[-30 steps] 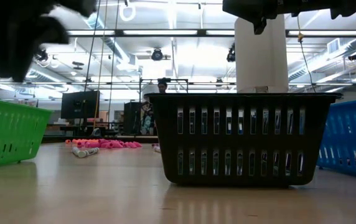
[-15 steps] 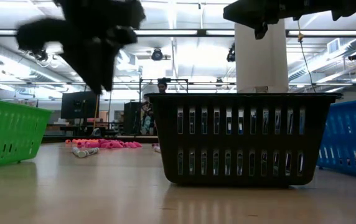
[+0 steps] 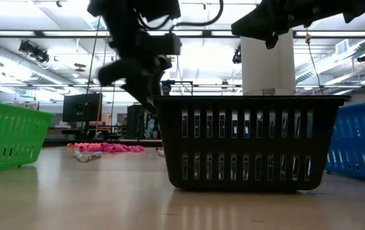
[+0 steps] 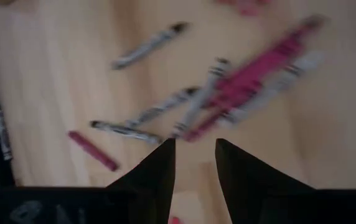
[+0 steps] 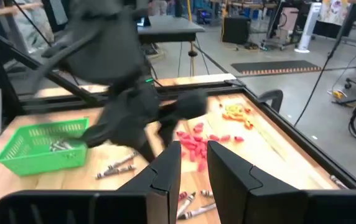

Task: Sort crayons
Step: Put the red crayon into the left blue bin

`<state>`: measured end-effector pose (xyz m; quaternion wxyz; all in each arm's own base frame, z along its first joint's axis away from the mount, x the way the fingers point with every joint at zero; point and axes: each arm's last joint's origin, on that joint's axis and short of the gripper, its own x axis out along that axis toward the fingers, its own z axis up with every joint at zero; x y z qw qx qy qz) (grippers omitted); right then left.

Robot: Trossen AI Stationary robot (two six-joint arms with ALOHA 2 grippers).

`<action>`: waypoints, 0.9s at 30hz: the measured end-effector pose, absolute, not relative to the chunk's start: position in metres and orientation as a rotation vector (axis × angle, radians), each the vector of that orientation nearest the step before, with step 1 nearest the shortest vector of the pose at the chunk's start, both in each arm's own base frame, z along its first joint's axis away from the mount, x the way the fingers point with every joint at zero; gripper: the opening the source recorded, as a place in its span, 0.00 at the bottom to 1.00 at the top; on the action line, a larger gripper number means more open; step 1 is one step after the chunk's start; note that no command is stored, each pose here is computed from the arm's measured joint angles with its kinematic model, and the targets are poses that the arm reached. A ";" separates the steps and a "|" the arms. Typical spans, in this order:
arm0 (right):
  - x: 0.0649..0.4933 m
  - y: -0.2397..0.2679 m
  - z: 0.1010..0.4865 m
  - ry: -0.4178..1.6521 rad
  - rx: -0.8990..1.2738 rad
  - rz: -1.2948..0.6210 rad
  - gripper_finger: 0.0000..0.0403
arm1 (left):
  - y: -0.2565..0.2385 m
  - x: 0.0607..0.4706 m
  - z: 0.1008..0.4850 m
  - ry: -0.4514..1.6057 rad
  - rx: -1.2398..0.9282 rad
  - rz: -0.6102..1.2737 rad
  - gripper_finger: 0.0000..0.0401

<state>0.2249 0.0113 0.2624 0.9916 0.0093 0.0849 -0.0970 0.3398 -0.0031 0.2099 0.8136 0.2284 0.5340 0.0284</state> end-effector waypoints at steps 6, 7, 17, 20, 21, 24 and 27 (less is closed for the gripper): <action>0.225 0.011 0.261 0.185 0.022 -0.196 0.22 | 0.047 0.345 0.209 1.082 0.211 0.198 0.31; 0.225 0.011 0.261 0.185 0.022 -0.197 0.22 | 0.055 0.344 0.206 1.087 0.163 0.236 0.31; 0.224 0.011 0.260 0.190 0.016 -0.198 0.22 | 0.115 0.352 0.180 1.016 -0.064 0.470 0.31; 0.224 0.011 0.260 0.192 0.016 -0.199 0.22 | 0.122 0.351 0.173 1.023 -0.087 0.492 0.31; 0.224 0.011 0.260 0.194 0.016 -0.198 0.22 | 0.125 0.352 0.171 1.024 -0.090 0.497 0.31; 0.224 0.011 0.260 0.196 0.015 -0.198 0.22 | 0.131 0.351 0.164 1.037 -0.095 0.509 0.31; 0.224 0.011 0.260 0.200 0.015 -0.197 0.22 | 0.138 0.352 0.160 1.030 -0.094 0.519 0.31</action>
